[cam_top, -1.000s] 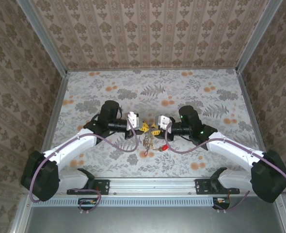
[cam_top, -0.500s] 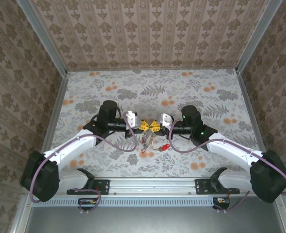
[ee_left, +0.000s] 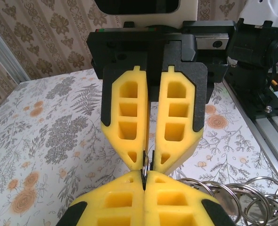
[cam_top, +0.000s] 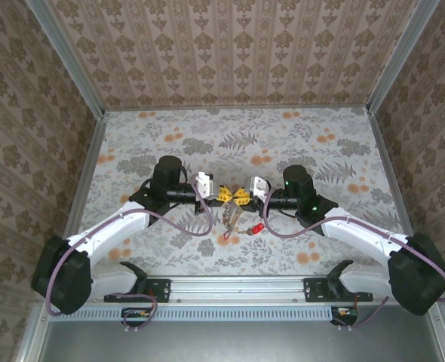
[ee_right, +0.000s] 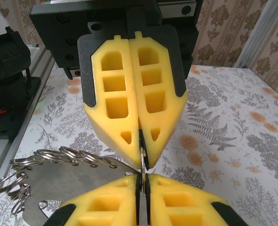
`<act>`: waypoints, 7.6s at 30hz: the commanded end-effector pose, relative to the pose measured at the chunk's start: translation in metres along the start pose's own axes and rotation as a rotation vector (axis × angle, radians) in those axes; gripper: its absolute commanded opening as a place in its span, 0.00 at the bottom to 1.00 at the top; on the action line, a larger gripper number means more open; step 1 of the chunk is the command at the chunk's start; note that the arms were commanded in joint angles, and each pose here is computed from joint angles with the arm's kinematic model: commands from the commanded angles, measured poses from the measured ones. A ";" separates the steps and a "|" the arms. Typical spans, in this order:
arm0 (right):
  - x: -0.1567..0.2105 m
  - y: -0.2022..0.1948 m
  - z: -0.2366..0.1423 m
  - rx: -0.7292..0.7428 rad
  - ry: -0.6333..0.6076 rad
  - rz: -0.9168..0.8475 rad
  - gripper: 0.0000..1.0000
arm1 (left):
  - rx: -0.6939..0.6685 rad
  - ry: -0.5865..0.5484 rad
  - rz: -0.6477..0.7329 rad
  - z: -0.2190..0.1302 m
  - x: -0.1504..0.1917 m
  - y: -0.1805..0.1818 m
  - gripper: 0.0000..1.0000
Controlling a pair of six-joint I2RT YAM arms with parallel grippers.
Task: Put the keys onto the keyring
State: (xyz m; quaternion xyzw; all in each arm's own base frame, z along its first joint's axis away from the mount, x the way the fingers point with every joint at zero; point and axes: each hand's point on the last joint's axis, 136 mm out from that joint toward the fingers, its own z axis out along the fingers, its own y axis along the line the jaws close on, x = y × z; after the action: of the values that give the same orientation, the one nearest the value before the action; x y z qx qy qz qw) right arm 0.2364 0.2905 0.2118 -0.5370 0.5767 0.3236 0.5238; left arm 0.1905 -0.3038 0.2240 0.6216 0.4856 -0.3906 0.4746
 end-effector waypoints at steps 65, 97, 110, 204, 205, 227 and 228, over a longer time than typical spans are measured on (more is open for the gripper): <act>0.045 -0.187 -0.207 1.208 0.193 0.505 0.00 | -0.294 1.257 -0.701 0.098 0.139 -0.029 0.68; 0.026 -0.161 -0.256 1.352 0.179 0.442 0.00 | -0.461 1.497 -0.915 0.115 0.155 -0.042 0.35; 0.020 -0.160 -0.253 1.317 0.186 0.413 0.00 | -0.438 1.490 -1.027 0.107 0.161 -0.051 0.38; 0.020 -0.026 -0.147 0.341 0.274 -0.185 0.00 | -0.043 0.605 -0.166 0.011 -0.001 -0.019 0.00; 0.018 -0.020 -0.142 0.302 0.253 -0.204 0.00 | -0.032 0.579 -0.134 0.008 -0.006 -0.018 0.00; 0.000 0.049 -0.053 -0.190 0.205 -0.247 0.00 | 0.161 0.261 0.308 0.013 -0.008 -0.035 0.00; -0.003 0.050 -0.051 -0.201 0.192 -0.228 0.00 | 0.155 0.262 0.318 0.014 -0.006 -0.034 0.00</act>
State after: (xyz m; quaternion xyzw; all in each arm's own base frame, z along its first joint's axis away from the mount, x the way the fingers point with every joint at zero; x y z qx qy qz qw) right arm 0.1735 0.2383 0.1863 -0.6805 0.5574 0.2396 0.4109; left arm 0.1587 -0.3117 0.2239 0.7534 0.4531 -0.2605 0.3990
